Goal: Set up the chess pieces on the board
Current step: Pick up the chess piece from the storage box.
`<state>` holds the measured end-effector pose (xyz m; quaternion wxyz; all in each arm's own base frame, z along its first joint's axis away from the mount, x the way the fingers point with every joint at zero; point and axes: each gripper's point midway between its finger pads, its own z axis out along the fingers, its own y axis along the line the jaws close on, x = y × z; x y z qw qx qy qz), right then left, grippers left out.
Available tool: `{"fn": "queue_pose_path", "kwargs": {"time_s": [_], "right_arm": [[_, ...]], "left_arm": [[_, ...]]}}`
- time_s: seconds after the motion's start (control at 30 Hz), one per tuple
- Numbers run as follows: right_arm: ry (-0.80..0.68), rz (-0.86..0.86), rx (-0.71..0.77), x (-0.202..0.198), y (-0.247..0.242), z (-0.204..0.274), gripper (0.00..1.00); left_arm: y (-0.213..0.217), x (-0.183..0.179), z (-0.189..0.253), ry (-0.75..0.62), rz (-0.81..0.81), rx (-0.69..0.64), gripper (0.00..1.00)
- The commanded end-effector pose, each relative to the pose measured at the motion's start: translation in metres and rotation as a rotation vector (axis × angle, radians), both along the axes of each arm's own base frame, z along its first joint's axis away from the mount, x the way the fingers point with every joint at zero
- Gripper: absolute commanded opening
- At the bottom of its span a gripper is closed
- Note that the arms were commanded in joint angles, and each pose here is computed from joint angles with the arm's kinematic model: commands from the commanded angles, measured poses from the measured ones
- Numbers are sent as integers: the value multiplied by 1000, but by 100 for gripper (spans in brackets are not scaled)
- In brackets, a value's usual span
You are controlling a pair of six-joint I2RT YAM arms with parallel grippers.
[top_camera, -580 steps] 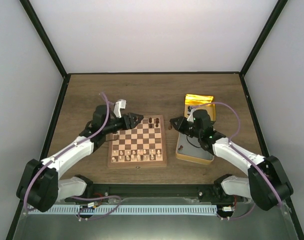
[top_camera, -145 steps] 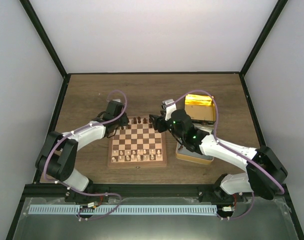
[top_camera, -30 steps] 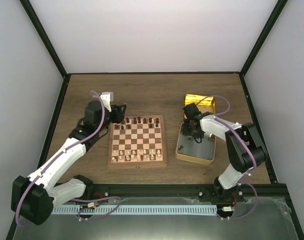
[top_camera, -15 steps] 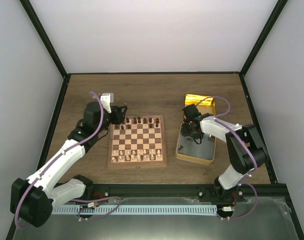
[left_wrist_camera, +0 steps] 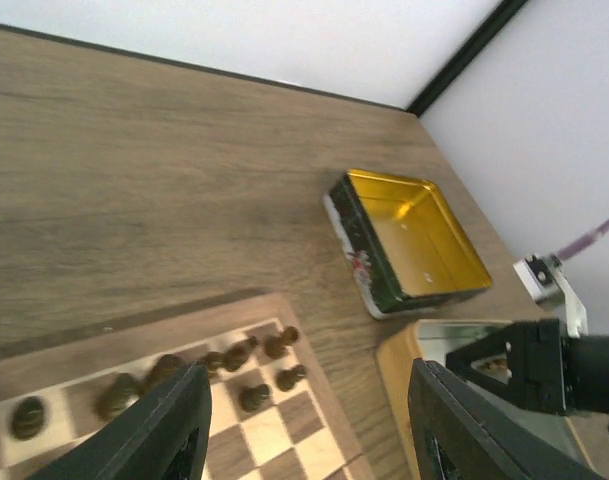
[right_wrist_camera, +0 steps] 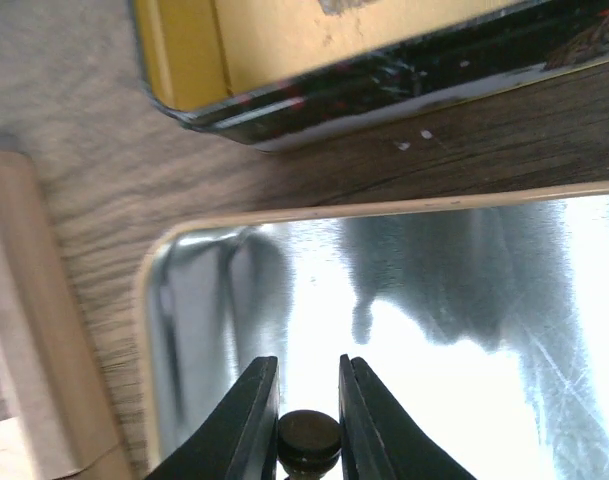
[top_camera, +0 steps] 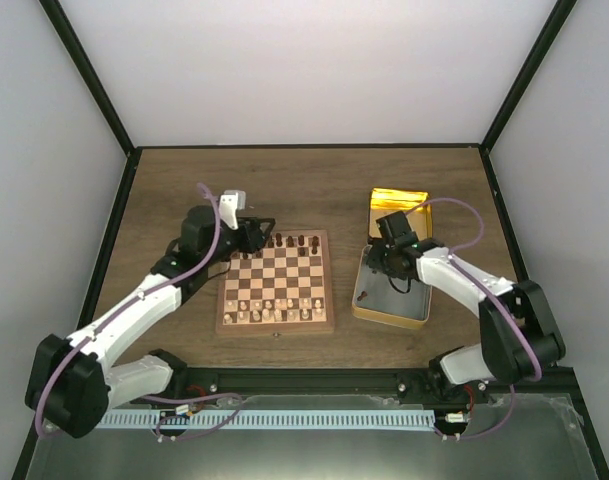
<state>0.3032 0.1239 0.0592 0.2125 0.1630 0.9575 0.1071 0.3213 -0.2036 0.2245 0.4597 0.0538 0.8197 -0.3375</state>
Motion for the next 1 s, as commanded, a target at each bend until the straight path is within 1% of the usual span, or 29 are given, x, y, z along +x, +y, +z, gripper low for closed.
{"fn": "queue_pose_path", "kwargs": {"time_s": [0.0,0.13,0.23,0.4,0.6,0.73,0.83,0.9,0.97], "right_arm": [[-87,-84,154,7,14,30,18],[-120,-100,281,6,27,52,18],[-127,-102,410,5,43,66,18],[-86,-89,589,-1,78,72,18],[-20,-84,767,-5,113,73,18],[22,-81,859,-5,130,79,18],[54,-72,917,-5,140,83,18],[73,-59,943,-6,146,87,18],[84,-55,949,-8,149,88,18]], "left_arm": [[-35,-7,6,-34,-109,-75,56],[-66,-16,-2,-54,-179,-71,58],[-91,-28,-13,-50,-237,-60,60],[-116,-42,-34,-38,-289,-26,62],[-122,-56,-57,-22,-328,-7,62],[-118,-58,-60,-63,-292,3,62],[-121,-63,-58,-101,-290,-7,61],[-119,-60,-60,-108,-255,9,59],[-117,-56,-62,-107,-226,18,56]]}}
